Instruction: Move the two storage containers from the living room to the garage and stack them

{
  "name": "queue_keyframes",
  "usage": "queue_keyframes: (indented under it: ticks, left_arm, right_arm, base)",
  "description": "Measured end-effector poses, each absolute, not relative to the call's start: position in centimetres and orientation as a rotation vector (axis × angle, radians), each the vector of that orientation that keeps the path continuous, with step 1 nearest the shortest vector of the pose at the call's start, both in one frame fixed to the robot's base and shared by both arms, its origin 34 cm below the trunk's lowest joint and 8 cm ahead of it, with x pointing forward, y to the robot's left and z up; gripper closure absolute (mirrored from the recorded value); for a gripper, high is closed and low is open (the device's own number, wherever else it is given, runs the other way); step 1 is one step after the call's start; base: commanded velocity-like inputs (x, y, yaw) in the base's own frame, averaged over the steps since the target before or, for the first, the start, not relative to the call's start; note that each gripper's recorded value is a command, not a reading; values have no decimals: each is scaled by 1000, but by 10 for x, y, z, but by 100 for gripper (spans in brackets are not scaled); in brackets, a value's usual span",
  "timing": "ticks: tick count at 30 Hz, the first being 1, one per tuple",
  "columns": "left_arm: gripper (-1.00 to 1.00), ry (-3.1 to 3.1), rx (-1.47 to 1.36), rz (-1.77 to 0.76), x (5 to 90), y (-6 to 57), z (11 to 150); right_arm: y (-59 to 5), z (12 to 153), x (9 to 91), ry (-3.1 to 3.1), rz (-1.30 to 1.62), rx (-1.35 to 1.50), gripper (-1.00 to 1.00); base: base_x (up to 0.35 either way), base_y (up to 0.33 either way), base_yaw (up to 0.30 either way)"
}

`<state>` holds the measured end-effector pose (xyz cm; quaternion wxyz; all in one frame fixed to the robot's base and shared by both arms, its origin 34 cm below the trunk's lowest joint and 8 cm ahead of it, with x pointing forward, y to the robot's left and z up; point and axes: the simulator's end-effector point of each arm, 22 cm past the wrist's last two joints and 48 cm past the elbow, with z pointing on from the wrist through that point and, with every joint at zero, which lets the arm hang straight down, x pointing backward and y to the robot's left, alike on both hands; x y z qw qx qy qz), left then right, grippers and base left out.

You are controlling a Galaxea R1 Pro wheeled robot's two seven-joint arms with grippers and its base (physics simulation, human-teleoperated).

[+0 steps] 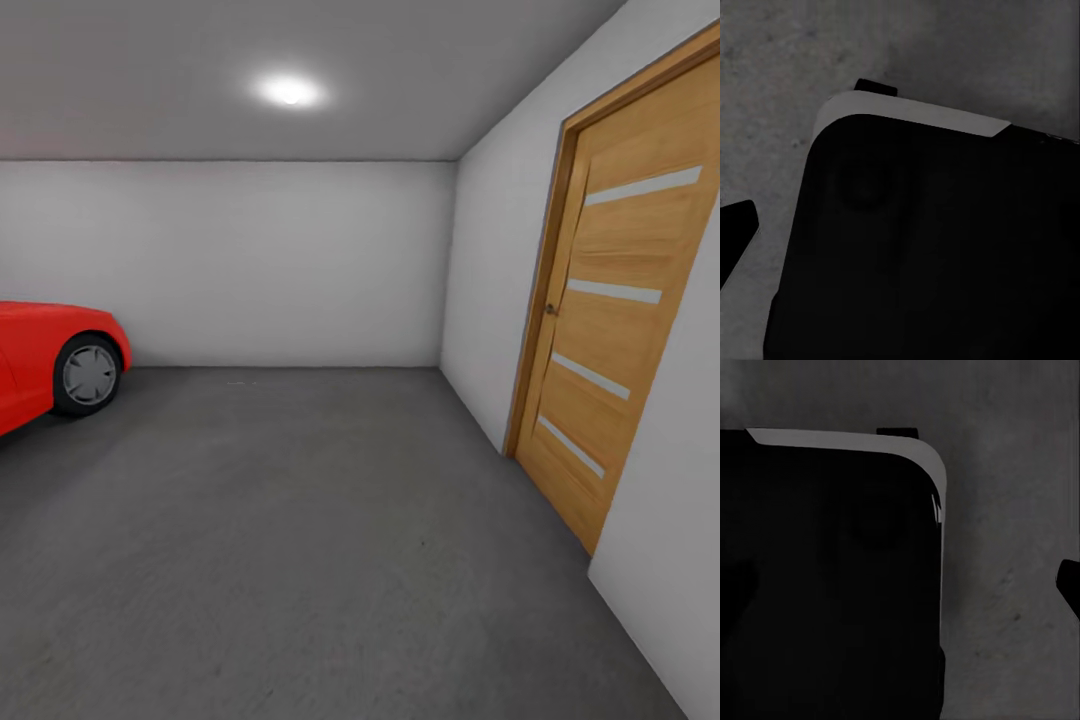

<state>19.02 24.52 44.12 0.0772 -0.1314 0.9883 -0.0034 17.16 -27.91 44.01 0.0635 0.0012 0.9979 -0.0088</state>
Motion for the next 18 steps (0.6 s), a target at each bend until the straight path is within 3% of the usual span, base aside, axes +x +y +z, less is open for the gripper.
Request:
queue_keyframes:
  ticks: [18]
  left_arm:
    - [-100,2961,-393,-12,190,244,441]
  right_arm:
    - [-279,440,172,3014,-27,3,-100]
  base:
    - [324,106,0]
